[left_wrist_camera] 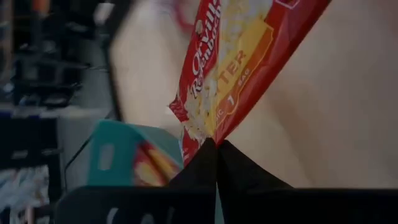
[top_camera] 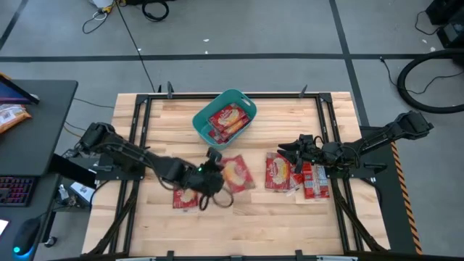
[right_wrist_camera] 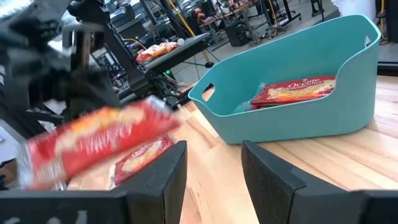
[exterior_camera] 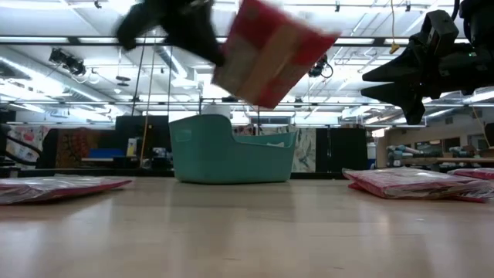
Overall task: Sort popcorn bags into baskets
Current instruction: Put the red popcorn bag into the green container
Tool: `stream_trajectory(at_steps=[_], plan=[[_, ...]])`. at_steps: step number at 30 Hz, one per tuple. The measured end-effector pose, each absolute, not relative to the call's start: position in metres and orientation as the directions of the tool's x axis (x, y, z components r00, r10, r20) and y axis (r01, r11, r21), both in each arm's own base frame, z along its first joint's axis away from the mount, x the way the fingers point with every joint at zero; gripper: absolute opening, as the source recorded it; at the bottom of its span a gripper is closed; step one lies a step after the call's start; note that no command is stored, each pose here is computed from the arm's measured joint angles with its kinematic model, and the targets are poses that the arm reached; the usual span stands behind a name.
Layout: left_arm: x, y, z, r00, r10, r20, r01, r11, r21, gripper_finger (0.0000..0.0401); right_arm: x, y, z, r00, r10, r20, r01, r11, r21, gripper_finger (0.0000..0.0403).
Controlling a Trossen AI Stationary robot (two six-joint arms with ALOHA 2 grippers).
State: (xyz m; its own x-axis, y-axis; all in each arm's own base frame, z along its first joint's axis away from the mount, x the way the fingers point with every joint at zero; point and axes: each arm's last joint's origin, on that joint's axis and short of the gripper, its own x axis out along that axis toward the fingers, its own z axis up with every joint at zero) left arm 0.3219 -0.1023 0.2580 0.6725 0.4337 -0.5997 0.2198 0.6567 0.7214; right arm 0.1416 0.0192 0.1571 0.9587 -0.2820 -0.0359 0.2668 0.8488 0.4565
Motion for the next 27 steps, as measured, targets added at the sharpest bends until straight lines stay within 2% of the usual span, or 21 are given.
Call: stream_trajectory(at_steps=[6,13,18,24,27], plan=[[0.344,-0.043,0.275,0.655,0.510,-0.557,-0.056,0.768,0.638,0.0003,0.142,0.019,0.157,0.959,-0.282,-0.036,0.267,0.849,0.457,0.0158],[0.343,0.042,0.265,0.469,0.640,-0.609,-0.336,0.767,0.547,0.0004,0.142,0.019,0.157,0.959,-0.282,-0.036,0.267,0.849,0.457,0.0158],[0.342,0.076,0.257,0.423,0.630,-0.651,-0.400,0.775,0.489,0.0004,0.142,0.019,0.157,0.959,-0.282,-0.036,0.267,0.849,0.456,0.0158],[0.338,0.094,0.245,0.357,0.614,-0.704,-0.453,0.773,0.444,0.0006,0.142,0.019,0.158,0.959,-0.282,-0.026,0.262,0.847,0.462,0.0158],[0.338,0.097,0.240,0.332,0.618,-0.713,-0.460,0.766,0.450,0.0024,0.142,0.019,0.158,0.959,-0.282,-0.025,0.261,0.848,0.462,0.0158]])
